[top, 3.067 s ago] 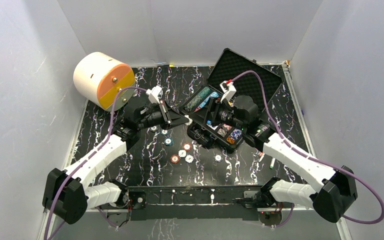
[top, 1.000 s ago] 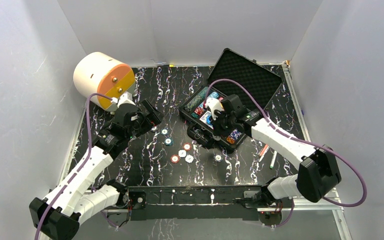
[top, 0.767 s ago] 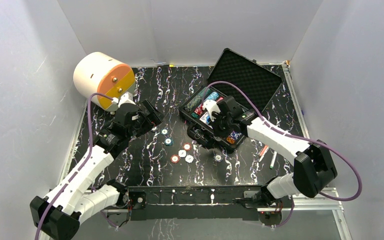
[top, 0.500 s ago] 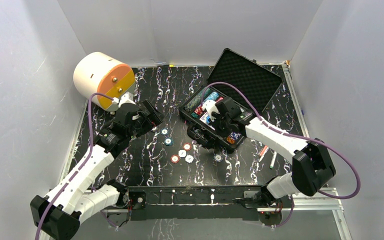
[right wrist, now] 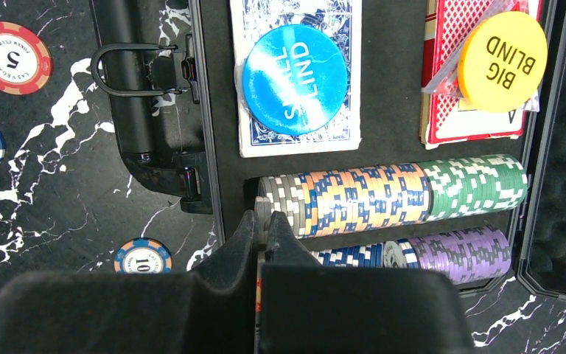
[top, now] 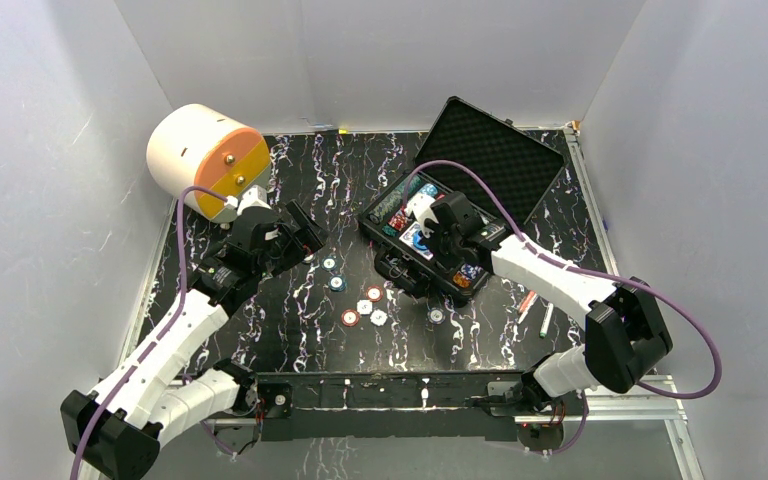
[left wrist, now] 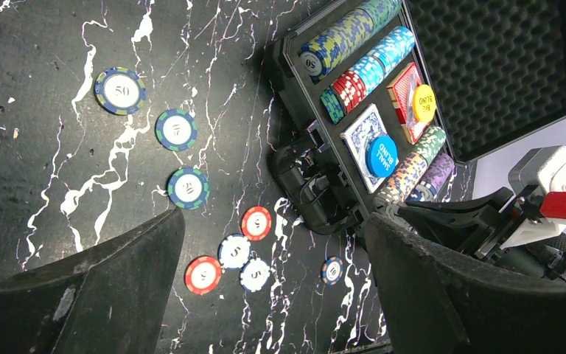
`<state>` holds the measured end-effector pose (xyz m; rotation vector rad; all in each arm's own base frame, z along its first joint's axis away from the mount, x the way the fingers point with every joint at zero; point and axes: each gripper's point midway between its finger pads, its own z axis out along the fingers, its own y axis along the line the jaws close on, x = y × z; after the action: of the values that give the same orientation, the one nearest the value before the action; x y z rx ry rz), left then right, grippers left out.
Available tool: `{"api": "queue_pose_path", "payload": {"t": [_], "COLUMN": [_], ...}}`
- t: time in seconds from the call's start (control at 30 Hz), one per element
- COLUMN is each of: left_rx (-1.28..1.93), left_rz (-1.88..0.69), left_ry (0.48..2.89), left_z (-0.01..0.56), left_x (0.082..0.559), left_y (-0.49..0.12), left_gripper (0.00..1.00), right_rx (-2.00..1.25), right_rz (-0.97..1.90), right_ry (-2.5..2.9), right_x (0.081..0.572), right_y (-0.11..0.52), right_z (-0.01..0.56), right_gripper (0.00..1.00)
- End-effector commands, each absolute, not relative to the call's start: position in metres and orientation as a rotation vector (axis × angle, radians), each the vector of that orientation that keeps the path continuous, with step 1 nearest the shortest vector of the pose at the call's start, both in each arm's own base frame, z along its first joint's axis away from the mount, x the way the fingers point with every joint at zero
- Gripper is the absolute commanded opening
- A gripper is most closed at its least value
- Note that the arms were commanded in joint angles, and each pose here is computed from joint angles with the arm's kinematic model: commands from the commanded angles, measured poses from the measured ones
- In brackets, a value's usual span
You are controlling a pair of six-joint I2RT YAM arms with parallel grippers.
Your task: Pack up texas hold em set
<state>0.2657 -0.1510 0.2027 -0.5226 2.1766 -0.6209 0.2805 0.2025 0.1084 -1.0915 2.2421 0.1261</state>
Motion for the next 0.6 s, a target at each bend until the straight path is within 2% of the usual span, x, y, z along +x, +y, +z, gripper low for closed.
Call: {"api": "queue_pose_path", "payload": {"t": [0.0, 0.33, 0.57], "left_rx": [-0.524, -0.535, -0.538], "left_rz": [-0.614, -0.606, -0.599], "left_ry": [2.170, 2.182, 2.183], "left_z": [0.206, 0.200, 0.199], "left_x": [0.265, 0.263, 0.264], "left_y": [-0.149, -0.148, -0.147], "left_gripper": [0.92, 0.92, 0.92], "right_rx": [-1.088, -1.198, -1.149], "right_rz": [0.102, -0.015, 0.015], "right_ry": [2.173, 2.159, 2.175], "right_x": [0.289, 0.281, 0.279], "right_y": [0.206, 0.201, 0.207], "right_z": [0.119, 0.099, 0.108], "right_gripper": [0.00, 0.14, 0.41]}}
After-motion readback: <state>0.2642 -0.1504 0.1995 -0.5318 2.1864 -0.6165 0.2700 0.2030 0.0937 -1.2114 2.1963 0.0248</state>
